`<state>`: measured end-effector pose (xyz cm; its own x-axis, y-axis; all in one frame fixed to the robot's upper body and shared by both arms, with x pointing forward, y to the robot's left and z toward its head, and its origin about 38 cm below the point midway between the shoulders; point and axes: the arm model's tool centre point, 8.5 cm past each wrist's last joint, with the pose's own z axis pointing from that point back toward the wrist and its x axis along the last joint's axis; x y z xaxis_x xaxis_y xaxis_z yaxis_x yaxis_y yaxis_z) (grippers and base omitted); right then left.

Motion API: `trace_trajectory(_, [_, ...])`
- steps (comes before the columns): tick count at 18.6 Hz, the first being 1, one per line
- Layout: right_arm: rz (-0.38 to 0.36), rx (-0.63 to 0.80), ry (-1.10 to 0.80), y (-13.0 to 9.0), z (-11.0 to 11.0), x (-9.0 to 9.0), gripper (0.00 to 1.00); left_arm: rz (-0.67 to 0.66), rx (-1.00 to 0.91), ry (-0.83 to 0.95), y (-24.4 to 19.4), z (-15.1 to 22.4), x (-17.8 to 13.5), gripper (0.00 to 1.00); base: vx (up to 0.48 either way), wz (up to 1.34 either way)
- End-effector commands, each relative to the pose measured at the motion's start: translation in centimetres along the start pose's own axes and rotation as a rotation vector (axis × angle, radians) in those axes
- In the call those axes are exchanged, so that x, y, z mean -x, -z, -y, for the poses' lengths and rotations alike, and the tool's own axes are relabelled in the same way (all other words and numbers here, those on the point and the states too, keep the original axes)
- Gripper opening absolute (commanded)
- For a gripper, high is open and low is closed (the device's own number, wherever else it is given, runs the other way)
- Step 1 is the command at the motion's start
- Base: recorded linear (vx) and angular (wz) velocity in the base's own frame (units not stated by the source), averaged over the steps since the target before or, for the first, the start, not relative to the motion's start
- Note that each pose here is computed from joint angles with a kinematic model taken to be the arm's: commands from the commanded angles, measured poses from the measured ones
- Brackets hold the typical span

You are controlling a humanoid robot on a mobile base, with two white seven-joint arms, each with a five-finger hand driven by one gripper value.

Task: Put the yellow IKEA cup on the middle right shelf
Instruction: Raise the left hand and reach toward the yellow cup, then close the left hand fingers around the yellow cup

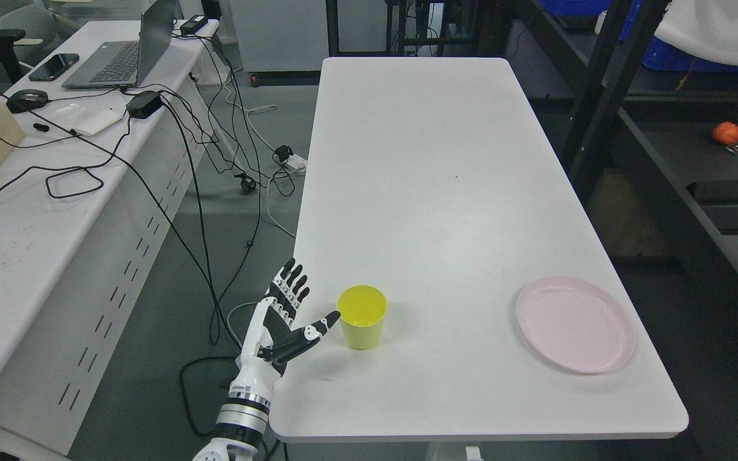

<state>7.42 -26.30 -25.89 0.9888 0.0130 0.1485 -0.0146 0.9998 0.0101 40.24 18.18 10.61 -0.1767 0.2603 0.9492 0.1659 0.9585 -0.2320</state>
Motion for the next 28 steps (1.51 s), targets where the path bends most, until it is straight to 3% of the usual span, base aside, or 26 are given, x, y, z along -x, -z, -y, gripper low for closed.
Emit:
trace_trajectory(1, [-0.012,0.228,0.005,-0.3,2.8,0.7,0.99,-0.033,0.051,0.048,0.4,0.8,0.9,0.99,0.038,0.0])
trace_trajectory(4, [-0.012,0.228,0.005,-0.3,2.8,0.7,0.99,-0.056,0.137,0.052,-0.3,3.3,1.7,0.99,0.024,0.0])
trace_trajectory(10, [-0.012,0.228,0.005,-0.3,2.8,0.7,0.99,-0.057,0.158,0.118,-0.7,3.7,2.0,0.99,0.0,0.0])
trace_trajectory(28, [-0.012,0.228,0.005,-0.3,2.8,0.7,0.99,-0.137,0.032,0.151,2.4,-0.7,-0.1,0.99,0.0,0.0])
